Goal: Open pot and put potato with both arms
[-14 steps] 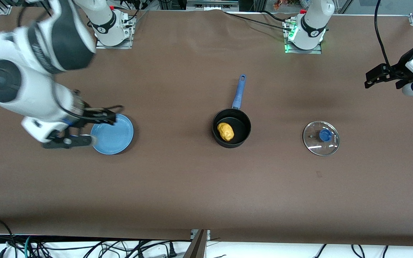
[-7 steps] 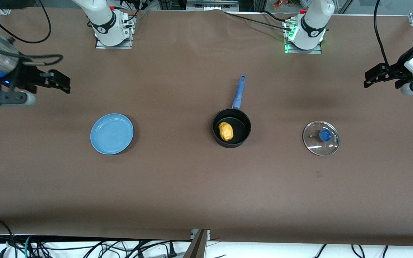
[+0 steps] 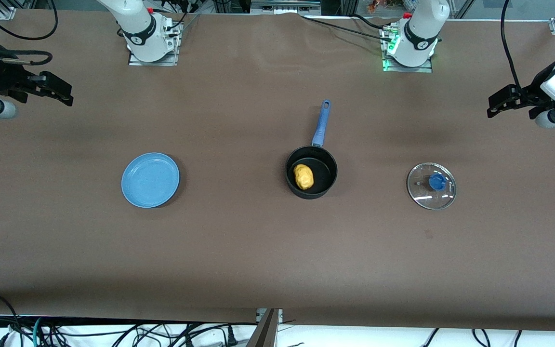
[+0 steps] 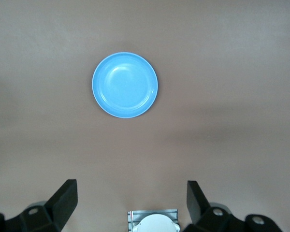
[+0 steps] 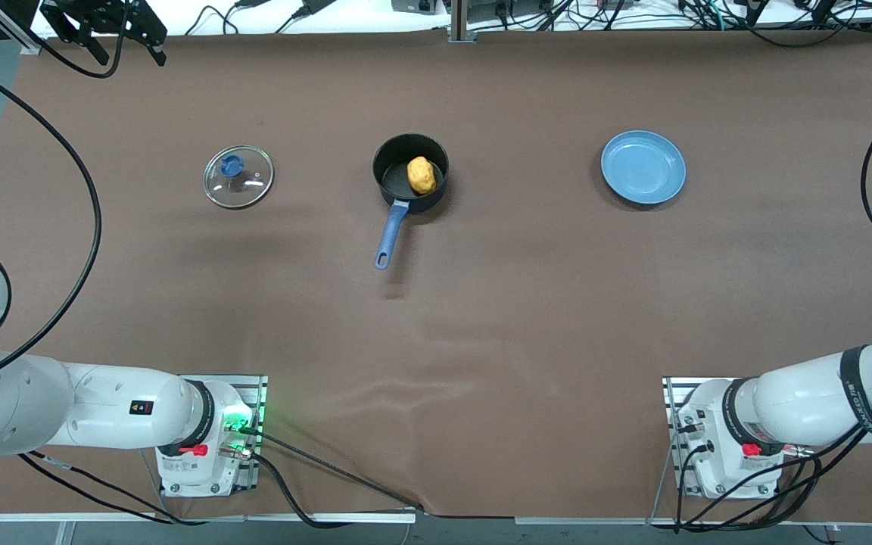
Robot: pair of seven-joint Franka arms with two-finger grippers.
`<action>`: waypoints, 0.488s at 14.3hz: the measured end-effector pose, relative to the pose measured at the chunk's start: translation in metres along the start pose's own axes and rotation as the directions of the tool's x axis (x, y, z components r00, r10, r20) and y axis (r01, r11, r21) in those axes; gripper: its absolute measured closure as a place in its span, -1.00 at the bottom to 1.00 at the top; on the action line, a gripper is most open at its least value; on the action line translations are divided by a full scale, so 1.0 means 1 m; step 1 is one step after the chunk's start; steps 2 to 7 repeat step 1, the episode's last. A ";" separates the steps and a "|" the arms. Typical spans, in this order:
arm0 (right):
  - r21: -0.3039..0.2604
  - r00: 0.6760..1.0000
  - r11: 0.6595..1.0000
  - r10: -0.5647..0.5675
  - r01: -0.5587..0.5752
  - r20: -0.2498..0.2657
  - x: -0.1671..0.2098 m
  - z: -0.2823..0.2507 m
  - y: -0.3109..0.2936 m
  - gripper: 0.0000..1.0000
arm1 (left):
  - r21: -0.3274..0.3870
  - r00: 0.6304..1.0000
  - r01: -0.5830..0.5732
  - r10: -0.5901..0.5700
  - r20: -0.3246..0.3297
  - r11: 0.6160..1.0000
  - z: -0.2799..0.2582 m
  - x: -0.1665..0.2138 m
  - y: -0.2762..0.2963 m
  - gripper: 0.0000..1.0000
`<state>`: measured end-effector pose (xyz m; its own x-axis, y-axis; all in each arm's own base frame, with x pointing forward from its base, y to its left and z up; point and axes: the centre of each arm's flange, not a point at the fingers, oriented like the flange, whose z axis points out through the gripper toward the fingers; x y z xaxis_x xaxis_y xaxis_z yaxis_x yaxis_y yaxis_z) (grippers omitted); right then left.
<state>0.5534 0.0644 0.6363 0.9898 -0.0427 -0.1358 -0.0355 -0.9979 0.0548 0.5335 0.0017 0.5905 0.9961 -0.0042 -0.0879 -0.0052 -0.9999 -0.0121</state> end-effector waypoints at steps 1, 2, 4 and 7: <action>-0.001 1.000 1.000 0.000 0.000 0.008 0.001 0.004 0.000 -1.00 | 0.000 1.000 0.000 0.000 0.003 1.000 0.000 0.000 0.000 -1.00; -0.001 1.000 1.000 0.000 0.000 0.008 0.001 0.004 0.000 -1.00 | 0.000 1.000 0.000 0.000 0.003 1.000 0.000 0.000 0.000 -1.00; -0.001 1.000 1.000 0.000 0.000 0.008 0.001 0.004 0.000 -1.00 | 0.000 1.000 0.000 0.000 0.003 1.000 0.000 0.000 0.000 -1.00; -0.001 1.000 1.000 0.000 0.000 0.008 0.001 0.004 0.000 -1.00 | 0.000 1.000 0.000 0.000 0.003 1.000 0.000 0.000 0.000 -1.00</action>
